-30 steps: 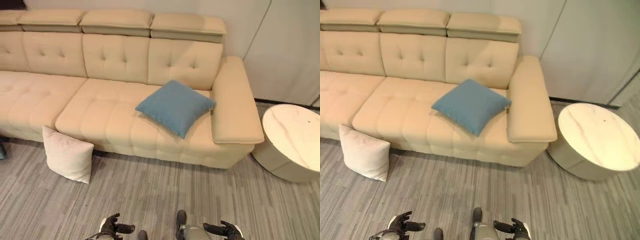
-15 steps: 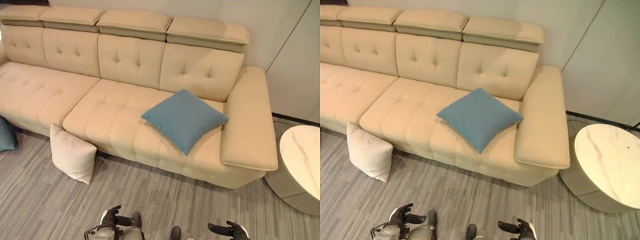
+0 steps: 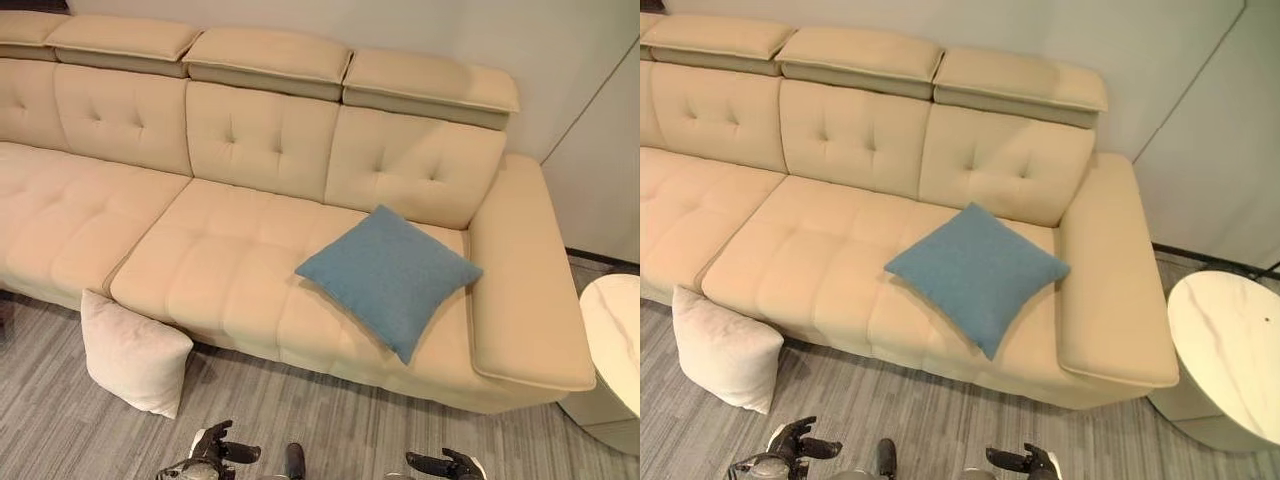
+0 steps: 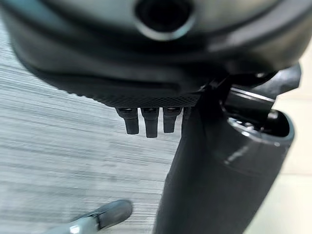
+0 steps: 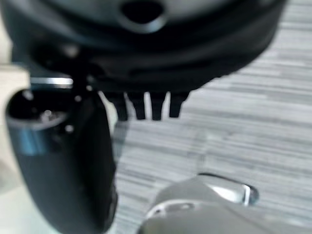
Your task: Pick up all the scattered cushions and arrange them neatly on the sofa.
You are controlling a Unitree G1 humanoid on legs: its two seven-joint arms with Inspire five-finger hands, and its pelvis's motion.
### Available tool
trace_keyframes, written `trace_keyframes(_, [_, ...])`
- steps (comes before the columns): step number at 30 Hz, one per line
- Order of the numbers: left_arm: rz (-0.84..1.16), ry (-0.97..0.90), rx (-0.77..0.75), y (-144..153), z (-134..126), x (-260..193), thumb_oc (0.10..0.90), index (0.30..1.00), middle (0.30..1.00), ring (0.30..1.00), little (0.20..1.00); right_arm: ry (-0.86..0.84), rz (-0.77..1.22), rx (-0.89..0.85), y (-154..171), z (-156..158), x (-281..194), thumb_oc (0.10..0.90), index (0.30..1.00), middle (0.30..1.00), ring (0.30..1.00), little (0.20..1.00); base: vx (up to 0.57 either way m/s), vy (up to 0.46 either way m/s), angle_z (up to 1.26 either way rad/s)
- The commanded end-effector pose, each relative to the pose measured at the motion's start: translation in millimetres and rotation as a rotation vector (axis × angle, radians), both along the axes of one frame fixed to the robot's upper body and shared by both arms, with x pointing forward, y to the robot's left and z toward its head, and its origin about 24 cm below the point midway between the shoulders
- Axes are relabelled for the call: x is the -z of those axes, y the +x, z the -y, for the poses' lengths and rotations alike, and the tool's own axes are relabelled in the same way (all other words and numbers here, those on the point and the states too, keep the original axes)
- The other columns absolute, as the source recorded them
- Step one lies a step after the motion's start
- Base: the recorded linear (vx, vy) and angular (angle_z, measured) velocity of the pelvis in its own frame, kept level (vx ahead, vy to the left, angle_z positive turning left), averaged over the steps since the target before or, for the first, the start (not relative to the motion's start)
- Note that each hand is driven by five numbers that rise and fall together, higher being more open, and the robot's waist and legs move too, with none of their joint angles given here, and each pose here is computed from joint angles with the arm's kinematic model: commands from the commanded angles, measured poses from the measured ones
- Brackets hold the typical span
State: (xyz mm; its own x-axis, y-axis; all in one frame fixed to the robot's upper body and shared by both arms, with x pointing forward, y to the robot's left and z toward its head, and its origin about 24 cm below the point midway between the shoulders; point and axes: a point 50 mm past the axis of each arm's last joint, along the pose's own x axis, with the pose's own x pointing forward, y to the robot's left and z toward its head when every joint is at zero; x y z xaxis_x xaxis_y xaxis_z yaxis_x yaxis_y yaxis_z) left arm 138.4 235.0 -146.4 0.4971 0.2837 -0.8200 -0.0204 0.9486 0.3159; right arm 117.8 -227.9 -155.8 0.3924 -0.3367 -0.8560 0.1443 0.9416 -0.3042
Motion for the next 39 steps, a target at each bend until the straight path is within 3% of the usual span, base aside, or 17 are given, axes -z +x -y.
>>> trace_keyframes(1, [0.037, 0.009, -0.028, 1.6, -4.2, -2.5, 0.800, 0.900, 0.900, 0.900, 0.900, -0.069, 0.055, -0.020, 11.0, 17.7, -9.0, 0.800, 0.900, 0.900, 0.900, 0.900, 0.21, -0.004, -0.42])
trace_keyframes(10, [0.009, -0.013, 0.020, -2.5, 7.2, 2.2, 0.800, 0.900, 0.900, 0.900, 0.900, -0.063, 0.068, 0.007, 6.4, 21.1, -9.1, 0.800, 0.900, 0.900, 0.900, 0.900, 0.28, -0.093, 0.03])
trace_keyframes(15, [0.059, -0.028, 0.040, 13.6, 15.3, -2.6, 0.800, 0.900, 0.900, 0.900, 0.900, -0.080, 0.099, 0.024, 15.4, 26.4, -13.6, 0.800, 0.900, 0.900, 0.900, 0.900, 0.06, -0.105, 0.05])
trace_keyframes(28, [0.048, -0.033, 0.036, 7.3, 19.8, 0.4, 0.800, 0.900, 0.900, 0.900, 0.900, -0.112, 0.086, 0.029, 9.0, 35.8, -14.8, 0.800, 0.900, 0.900, 0.900, 0.900, 0.14, 0.116, -0.25])
trace_keyframes(35, [0.067, 0.019, -0.019, 4.8, 1.5, -3.3, 0.800, 0.900, 0.900, 0.900, 0.900, -0.128, 0.089, 0.069, 5.9, 40.2, -15.5, 0.800, 0.900, 0.900, 0.900, 0.900, 0.04, 0.126, -0.17])
trace_keyframes(39, [0.146, 0.088, -0.097, 11.7, -25.6, -16.1, 0.800, 0.900, 0.900, 0.900, 0.900, -0.183, 0.174, 0.099, 17.5, 55.5, -27.9, 0.800, 0.900, 0.900, 0.900, 0.900, 0.02, 0.078, -0.07])
